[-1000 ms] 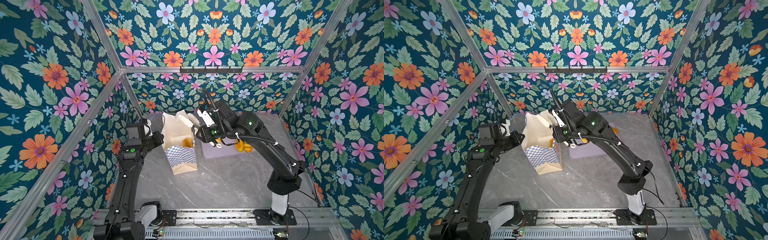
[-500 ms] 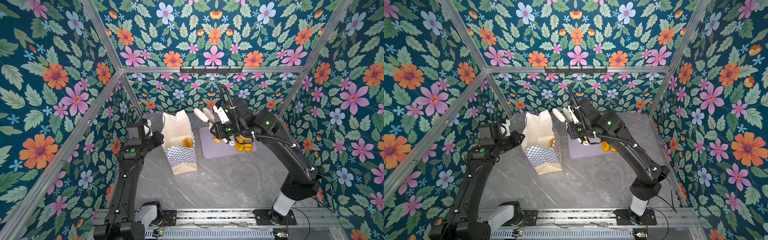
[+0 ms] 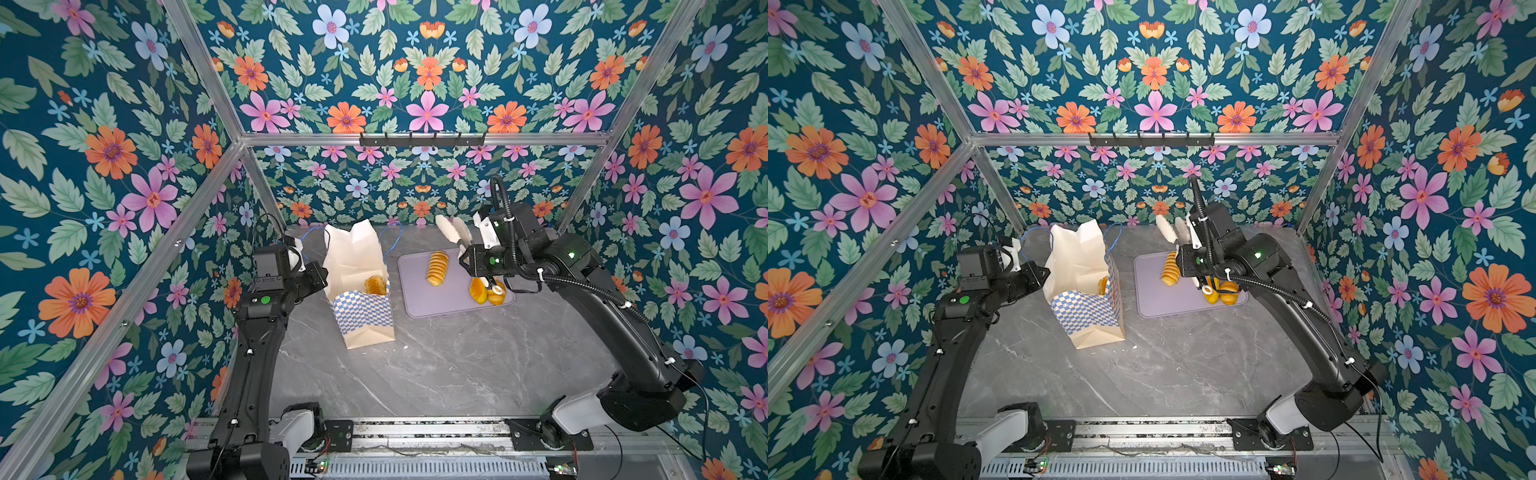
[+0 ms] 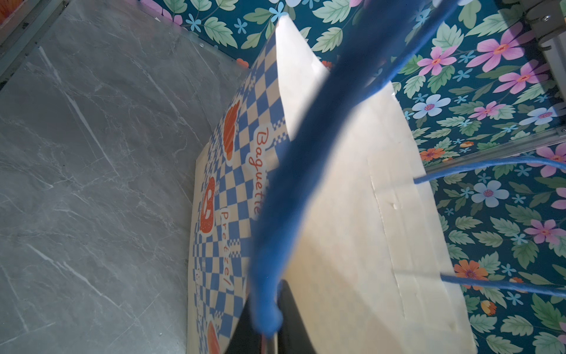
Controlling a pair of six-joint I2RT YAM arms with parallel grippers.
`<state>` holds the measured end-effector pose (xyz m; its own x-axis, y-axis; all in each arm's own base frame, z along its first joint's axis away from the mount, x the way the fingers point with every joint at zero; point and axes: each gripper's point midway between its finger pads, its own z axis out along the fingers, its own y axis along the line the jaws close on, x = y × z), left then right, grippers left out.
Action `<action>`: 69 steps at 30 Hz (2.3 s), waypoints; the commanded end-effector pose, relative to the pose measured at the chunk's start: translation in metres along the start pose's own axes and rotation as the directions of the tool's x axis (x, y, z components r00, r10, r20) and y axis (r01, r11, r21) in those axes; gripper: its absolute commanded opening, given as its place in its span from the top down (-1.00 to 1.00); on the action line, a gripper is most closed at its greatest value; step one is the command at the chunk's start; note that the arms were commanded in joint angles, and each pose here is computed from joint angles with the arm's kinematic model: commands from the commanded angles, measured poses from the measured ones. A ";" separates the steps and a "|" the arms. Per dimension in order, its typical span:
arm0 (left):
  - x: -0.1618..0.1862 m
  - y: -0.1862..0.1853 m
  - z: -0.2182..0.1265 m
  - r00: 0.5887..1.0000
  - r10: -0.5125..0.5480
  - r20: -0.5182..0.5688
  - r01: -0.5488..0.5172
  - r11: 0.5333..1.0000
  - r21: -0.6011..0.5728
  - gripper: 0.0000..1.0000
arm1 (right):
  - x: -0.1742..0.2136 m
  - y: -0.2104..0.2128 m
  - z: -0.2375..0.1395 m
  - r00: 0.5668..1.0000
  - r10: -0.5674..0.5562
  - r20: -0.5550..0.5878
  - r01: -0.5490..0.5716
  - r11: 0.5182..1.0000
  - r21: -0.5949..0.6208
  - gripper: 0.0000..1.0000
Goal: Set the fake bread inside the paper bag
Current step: 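Move the open tongs with the right gripper back over the bread tray, then lower the open tongs around the yellow twisted roll on the tray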
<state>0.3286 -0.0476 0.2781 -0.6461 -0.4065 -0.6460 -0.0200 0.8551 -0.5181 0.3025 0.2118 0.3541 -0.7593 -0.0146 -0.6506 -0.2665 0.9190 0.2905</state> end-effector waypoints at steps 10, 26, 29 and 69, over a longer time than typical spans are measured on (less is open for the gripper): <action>-0.002 -0.002 -0.001 1.000 0.003 0.002 -0.003 1.000 0.010 0.74 | 0.028 -0.042 0.031 0.992 0.097 -0.077 -0.093 0.994 0.056 0.15; 0.000 -0.001 0.001 1.000 0.001 -0.001 -0.001 1.000 0.009 0.74 | 0.072 -0.048 0.096 0.959 0.166 -0.230 -0.157 0.986 0.056 0.15; 0.002 0.000 0.001 1.000 0.000 -0.004 0.000 1.000 0.007 0.74 | 0.079 -0.050 0.108 0.950 0.174 -0.259 -0.161 0.985 0.069 0.15; 0.005 0.003 0.003 1.000 -0.001 -0.007 0.001 1.000 0.002 0.73 | 0.096 -0.072 0.191 0.905 0.183 -0.384 -0.112 0.973 0.201 -0.01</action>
<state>0.3268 -0.0476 0.2707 -0.6557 -0.4070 -0.6359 -0.0282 0.8549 -0.5180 0.3627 0.2223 0.1378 -0.9618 0.0023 -0.2738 -0.0631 0.9712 0.2298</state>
